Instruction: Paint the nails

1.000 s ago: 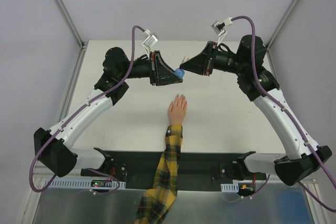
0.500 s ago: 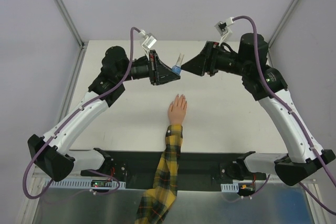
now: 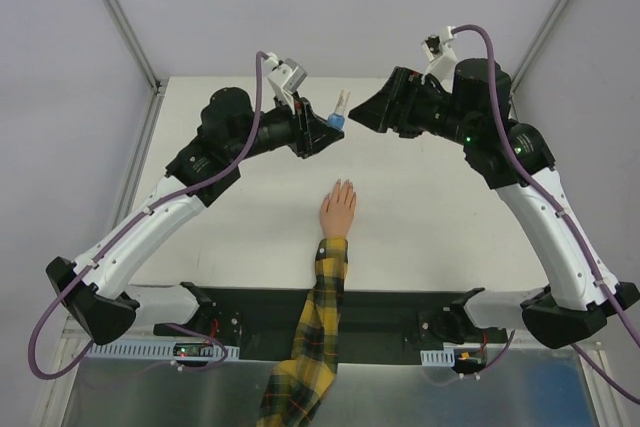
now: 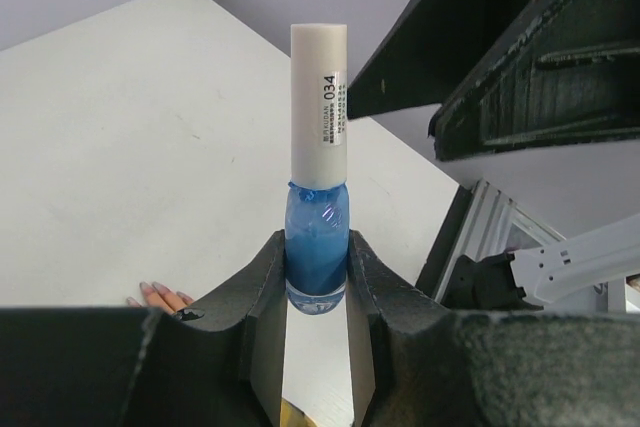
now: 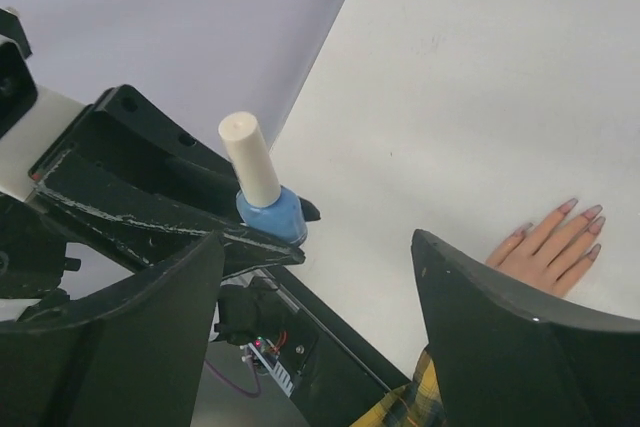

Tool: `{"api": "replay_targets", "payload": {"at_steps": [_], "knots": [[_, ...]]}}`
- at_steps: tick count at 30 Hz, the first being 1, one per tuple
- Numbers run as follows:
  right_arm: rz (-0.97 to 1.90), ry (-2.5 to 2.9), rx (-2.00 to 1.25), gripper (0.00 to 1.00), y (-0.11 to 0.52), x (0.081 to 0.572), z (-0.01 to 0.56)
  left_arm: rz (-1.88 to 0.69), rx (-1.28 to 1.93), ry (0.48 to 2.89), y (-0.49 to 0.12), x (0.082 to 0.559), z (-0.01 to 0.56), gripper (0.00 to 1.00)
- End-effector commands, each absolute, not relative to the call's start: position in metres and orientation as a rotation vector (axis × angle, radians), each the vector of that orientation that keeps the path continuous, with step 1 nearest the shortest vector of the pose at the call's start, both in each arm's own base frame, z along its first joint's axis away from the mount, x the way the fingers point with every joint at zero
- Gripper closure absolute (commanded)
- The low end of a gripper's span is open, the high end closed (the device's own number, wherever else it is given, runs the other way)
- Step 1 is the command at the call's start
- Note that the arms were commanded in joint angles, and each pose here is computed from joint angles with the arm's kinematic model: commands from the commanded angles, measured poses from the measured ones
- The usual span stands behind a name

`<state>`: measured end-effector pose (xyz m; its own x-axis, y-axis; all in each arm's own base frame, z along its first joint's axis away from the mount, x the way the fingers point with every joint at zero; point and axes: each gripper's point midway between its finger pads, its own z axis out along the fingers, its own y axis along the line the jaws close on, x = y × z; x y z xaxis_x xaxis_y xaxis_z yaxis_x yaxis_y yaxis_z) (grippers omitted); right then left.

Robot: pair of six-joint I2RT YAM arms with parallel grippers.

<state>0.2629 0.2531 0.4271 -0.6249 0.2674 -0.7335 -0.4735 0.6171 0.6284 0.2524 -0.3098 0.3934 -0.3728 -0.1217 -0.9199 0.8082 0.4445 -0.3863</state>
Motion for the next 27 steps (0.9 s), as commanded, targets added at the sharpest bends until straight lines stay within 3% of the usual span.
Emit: {"api": "replay_targets", "payload": {"at_steps": [1, 8, 15, 20, 24, 27], "knots": [[1.074, 1.957, -0.136, 0.26, 0.259, 0.264, 0.440, -1.073, 0.617, 1.598, -0.317, 0.259, 0.413, 1.00], [1.063, 1.964, -0.154, 0.38, 0.268, 0.266, 0.440, -1.077, 0.657, 1.613, -0.331, 0.255, 0.407, 1.00], [1.063, 2.000, -0.150, 0.67, 0.273, 0.270, 0.430, -1.088, 0.675, 1.611, -0.334, 0.250, 0.408, 1.00], [1.057, 2.021, -0.177, 0.76, 0.276, 0.272, 0.422, -1.150, 0.711, 1.609, -0.339, 0.241, 0.410, 1.00], [1.042, 1.987, -0.291, 0.99, 0.276, 0.269, 0.419, -1.248, 0.804, 1.581, -0.344, 0.223, 0.414, 1.00], [1.267, 1.845, -0.534, 0.99, 0.290, 0.247, 0.424, -1.434, 0.905, 1.551, -0.339, 0.201, 0.415, 1.00]]}}
